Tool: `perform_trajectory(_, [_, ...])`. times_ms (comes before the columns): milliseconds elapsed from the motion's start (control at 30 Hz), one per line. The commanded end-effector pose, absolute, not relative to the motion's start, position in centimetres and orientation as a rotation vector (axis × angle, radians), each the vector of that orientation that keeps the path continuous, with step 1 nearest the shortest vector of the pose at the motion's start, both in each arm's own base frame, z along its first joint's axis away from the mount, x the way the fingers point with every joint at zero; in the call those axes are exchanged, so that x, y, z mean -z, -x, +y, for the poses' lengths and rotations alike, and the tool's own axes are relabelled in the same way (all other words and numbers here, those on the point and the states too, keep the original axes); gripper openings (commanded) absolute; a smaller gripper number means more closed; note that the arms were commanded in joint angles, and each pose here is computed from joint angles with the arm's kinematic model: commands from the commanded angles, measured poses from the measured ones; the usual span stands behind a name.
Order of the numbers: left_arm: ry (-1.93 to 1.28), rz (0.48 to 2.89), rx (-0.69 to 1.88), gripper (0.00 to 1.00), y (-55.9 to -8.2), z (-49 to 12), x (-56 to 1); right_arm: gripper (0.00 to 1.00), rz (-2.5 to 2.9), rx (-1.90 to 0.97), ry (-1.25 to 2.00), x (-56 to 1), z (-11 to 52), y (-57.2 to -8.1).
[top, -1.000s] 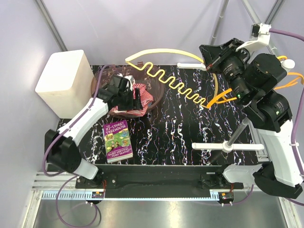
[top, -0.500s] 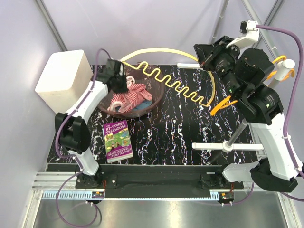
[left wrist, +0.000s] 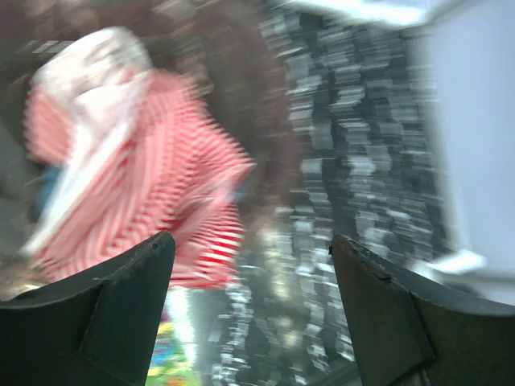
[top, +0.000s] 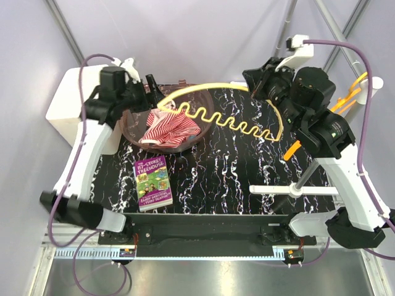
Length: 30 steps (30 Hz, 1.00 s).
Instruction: Remove the tank top from the hanger
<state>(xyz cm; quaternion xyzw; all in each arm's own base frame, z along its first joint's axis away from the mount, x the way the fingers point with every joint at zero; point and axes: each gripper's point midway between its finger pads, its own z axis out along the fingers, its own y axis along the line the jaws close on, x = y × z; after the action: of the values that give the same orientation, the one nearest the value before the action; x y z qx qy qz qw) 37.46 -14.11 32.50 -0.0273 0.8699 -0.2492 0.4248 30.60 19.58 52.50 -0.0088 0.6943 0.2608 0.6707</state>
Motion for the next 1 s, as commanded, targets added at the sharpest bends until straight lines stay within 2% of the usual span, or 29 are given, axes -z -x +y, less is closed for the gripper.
perform_trajectory(0, [-0.188,1.837,0.994,0.84,-28.6,-17.5,-44.9,0.00,1.474,-0.639,0.364,-52.9,21.4,-27.1])
perform_trajectory(100, [-0.349,1.695,1.119,0.85,-24.1,-18.7,-49.1,0.00,1.456,-0.659,0.495,-51.7,22.1,-25.5])
perform_trajectory(333, [-0.660,1.645,1.371,0.84,-15.9,-24.3,-49.5,0.00,1.486,-0.695,0.567,-49.5,22.6,-24.3])
perform_trajectory(633, [-0.755,1.722,1.316,0.81,-12.6,-29.9,-46.9,0.00,1.495,-0.715,0.529,-49.9,22.1,-23.8])
perform_trajectory(700, [-0.750,1.781,1.221,0.73,-13.3,-30.4,-45.9,0.00,1.496,-0.719,0.518,-50.1,22.0,-23.7])
perform_trajectory(767, [-0.723,1.860,1.143,0.57,-14.2,-30.3,-44.9,0.00,1.488,-0.726,0.501,-50.6,21.6,-23.3])
perform_trajectory(800, [-0.685,1.885,1.091,0.41,-15.1,-30.1,-44.5,0.00,1.490,-0.733,0.483,-50.8,21.4,-23.2])
perform_trajectory(833, [-0.670,1.897,1.070,0.35,-15.4,-29.9,-44.5,0.02,1.479,-0.738,0.471,-51.3,21.2,-23.0])
perform_trajectory(867, [-0.657,1.905,1.047,0.29,-15.9,-29.9,-44.6,0.14,1.484,-0.745,0.442,-51.5,20.8,-22.8])
perform_trajectory(900, [-0.644,1.905,1.039,0.09,-16.1,-29.9,-44.7,0.19,1.487,-0.750,0.428,-51.7,20.7,-22.7])
perform_trajectory(933, [-0.630,1.901,1.033,0.00,-16.4,-29.9,-44.9,0.19,1.475,-0.761,0.413,-52.3,20.3,-22.3])
perform_trajectory(967, [-0.615,1.888,1.028,0.00,-16.6,-29.9,-45.4,0.21,1.477,-0.779,0.394,-52.6,20.2,-22.0])
